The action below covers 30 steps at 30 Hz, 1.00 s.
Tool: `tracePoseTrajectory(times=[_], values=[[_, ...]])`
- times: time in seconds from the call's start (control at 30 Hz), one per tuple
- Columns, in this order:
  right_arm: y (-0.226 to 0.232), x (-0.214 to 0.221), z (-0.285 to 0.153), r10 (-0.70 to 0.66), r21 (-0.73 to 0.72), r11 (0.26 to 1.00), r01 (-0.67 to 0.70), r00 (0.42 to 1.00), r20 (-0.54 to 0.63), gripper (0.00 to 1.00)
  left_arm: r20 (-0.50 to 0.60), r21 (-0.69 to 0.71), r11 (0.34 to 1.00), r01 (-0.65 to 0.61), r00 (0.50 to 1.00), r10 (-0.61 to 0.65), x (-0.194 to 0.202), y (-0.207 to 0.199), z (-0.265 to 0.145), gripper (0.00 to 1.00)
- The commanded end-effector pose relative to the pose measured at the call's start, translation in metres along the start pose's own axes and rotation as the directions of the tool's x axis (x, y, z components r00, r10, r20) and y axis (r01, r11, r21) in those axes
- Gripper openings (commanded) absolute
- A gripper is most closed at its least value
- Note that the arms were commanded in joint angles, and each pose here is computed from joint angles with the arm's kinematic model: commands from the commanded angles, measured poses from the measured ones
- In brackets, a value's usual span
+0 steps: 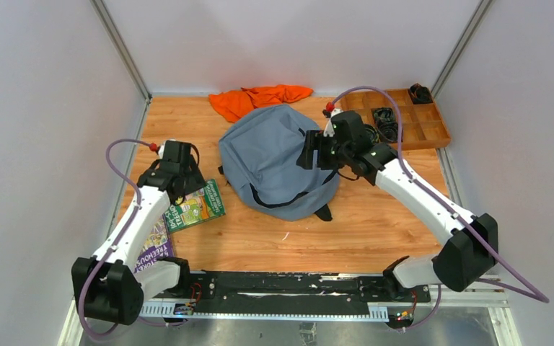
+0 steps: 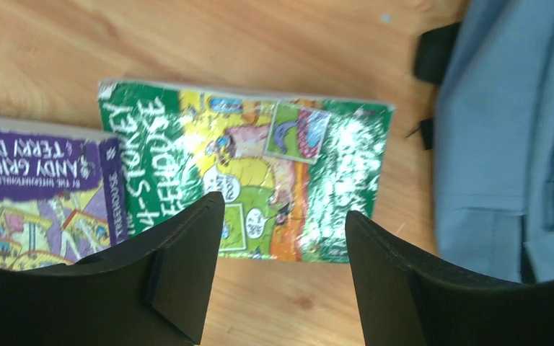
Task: Pack the student bag
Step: Adjust the student bag at the center of the board, then pick up the book from the center of the board.
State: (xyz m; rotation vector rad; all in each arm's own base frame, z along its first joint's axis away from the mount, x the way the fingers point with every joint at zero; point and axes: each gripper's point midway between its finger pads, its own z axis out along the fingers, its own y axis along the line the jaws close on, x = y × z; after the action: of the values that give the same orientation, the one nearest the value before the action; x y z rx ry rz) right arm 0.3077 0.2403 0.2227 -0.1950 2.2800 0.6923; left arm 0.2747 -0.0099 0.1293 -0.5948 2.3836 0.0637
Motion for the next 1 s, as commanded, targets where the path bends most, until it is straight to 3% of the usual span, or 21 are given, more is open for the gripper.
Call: tracePoseTrajectory(times=[0.0,0.27,0.4,0.53,0.77,0.97], values=[[0.001,0.028,0.016,-0.019,0.001,1.0,0.019,0.996,-0.087,0.75,0.02,-0.058,0.998,0.022,1.0,-0.02,0.01,0.008,-0.001,0.71],[-0.005,0.041,0.018,-0.022,0.011,1.0,0.024,0.992,-0.126,0.8,-0.006,-0.141,0.979,-0.145,0.989,0.146,0.015,-0.032,0.025,0.73],[-0.007,0.038,0.016,-0.042,0.026,0.999,0.045,0.991,-0.13,0.81,-0.048,-0.116,0.973,-0.198,0.98,0.193,0.017,-0.052,0.038,0.81],[-0.007,0.039,0.018,-0.036,0.029,0.999,0.04,0.989,-0.145,0.81,-0.109,-0.073,0.97,-0.232,0.968,0.224,0.022,-0.078,0.053,0.82],[-0.011,0.046,0.021,-0.014,0.046,0.999,0.021,0.987,-0.163,0.81,-0.17,-0.215,0.938,-0.272,0.956,0.239,0.05,-0.055,0.078,0.77],[-0.013,0.049,0.027,-0.013,0.056,0.998,0.023,0.983,-0.182,0.8,-0.162,-0.321,0.923,-0.21,0.973,0.165,0.069,-0.031,0.089,0.74]])
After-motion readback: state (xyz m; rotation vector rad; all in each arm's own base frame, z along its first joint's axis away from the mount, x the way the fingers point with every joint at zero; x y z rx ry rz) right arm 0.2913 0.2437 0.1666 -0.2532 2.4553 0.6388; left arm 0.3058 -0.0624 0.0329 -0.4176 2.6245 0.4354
